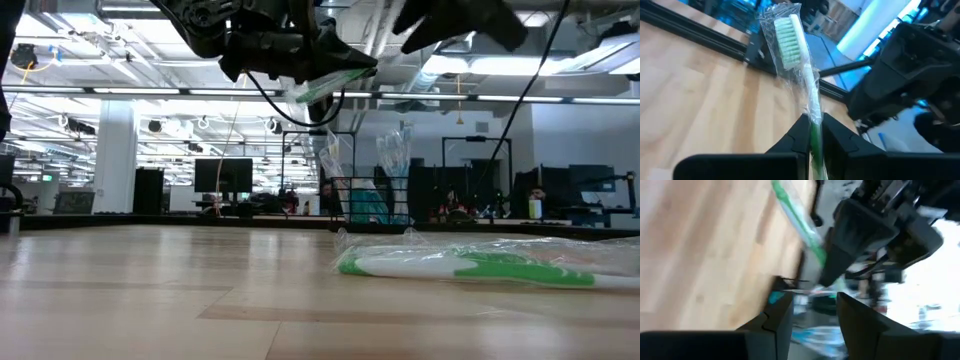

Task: Pick & Place toothbrushing station
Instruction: Put the green toothbrush into the mesh organizer

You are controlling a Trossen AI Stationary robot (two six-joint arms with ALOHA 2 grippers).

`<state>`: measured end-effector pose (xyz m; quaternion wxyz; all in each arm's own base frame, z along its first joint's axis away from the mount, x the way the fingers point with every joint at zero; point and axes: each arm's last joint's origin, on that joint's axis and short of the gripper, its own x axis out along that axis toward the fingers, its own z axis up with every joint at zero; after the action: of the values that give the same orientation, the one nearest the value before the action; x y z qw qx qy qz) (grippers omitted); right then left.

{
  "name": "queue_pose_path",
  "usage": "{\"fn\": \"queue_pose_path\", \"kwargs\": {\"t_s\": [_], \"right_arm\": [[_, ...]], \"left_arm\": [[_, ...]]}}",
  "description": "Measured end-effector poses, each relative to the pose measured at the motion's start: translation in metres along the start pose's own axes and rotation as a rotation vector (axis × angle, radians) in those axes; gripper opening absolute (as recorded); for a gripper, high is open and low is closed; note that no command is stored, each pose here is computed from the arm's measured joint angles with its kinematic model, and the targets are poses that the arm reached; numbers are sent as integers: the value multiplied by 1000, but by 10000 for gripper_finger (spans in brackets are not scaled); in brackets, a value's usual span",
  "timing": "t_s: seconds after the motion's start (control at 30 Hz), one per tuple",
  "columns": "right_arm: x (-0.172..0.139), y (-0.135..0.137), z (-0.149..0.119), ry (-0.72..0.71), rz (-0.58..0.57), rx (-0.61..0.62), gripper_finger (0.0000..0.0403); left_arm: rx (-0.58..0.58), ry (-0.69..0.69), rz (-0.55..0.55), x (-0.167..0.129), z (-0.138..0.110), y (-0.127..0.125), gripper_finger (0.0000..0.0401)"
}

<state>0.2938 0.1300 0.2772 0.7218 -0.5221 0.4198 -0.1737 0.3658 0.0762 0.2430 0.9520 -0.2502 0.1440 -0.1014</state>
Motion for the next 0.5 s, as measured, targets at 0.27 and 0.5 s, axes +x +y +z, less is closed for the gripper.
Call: {"fn": "queue_pose_path", "kwargs": {"t_s": [0.27, 0.5], "right_arm": [[-1, -10, -17, 7, 173, 286, 123], [14, 4, -31, 76, 242, 378, 117]], "left_arm": [[58, -65, 77, -4, 7, 8, 17], [139, -125, 112, -5, 12, 7, 17]]}}
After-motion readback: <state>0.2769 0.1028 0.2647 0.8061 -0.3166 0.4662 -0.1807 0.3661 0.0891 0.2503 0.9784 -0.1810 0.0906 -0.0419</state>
